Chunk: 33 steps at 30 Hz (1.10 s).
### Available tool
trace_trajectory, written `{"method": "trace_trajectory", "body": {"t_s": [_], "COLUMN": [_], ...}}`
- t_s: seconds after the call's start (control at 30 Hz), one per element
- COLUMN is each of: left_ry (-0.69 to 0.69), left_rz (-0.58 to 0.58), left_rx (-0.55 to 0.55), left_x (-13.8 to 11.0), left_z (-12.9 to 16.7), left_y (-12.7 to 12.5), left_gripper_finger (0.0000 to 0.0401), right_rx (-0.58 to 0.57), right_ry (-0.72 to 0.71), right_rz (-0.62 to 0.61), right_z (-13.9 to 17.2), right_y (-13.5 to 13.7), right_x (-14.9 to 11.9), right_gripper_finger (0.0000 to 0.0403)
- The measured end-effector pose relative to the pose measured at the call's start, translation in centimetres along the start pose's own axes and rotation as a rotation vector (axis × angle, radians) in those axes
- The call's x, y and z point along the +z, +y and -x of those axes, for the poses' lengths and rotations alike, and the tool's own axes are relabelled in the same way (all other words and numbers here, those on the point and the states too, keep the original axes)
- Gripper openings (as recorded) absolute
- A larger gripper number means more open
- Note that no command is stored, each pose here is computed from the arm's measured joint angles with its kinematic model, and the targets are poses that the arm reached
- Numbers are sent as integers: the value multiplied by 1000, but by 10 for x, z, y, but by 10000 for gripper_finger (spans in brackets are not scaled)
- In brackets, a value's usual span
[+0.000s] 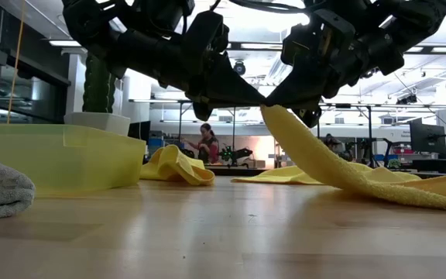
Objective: Fold microfiber towels
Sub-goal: Fold the bottom yellow microfiber towel
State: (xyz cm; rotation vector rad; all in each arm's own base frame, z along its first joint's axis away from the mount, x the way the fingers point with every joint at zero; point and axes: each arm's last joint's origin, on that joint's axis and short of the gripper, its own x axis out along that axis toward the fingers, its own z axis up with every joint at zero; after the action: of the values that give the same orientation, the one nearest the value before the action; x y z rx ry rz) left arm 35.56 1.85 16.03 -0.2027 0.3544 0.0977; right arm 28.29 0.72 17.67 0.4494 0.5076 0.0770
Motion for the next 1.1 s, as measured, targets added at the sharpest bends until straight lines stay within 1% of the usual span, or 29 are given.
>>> {"method": "trace_trajectory", "body": {"t_s": [0.2, 0.33, 0.47, 0.53, 0.6, 0.7, 0.83, 0.93, 1.1], "left_ry": [18, 89, 132, 144, 148, 159, 173, 173, 173], "left_rz": [8, 7, 7, 18, 28, 30, 48, 68, 74], "left_rx": [4, 14, 18, 18, 16, -5, -4, -2, 0], "left_x": [-1, -9, -13, -14, -15, -16, -17, -17, -17], "left_z": [0, 1, 1, 1, 1, 1, 2, 2, 2], "left_y": [0, 0, -1, -1, -2, -2, -2, -2, -2], "left_gripper_finger": [0, 0, 0, 0, 0, 0, 0, 0, 0], "right_rx": [-7, -53, -104, -118, -109, -57, -17, -90, -192], "right_ry": [11, 74, 181, 246, 287, 360, 427, 455, 449], "right_rz": [-11, -48, -59, -62, -66, -28, 86, 135, 179], "right_z": [4, 17, 32, 38, 40, 39, 30, 21, 7], "right_y": [0, 0, 4, 8, 15, 29, 46, 49, 46], "right_x": [1, -1, -8, -15, -20, -32, -50, -63, -76], "right_gripper_finger": [1, 14, 45, 68, 93, 128, 158, 166, 164]}}
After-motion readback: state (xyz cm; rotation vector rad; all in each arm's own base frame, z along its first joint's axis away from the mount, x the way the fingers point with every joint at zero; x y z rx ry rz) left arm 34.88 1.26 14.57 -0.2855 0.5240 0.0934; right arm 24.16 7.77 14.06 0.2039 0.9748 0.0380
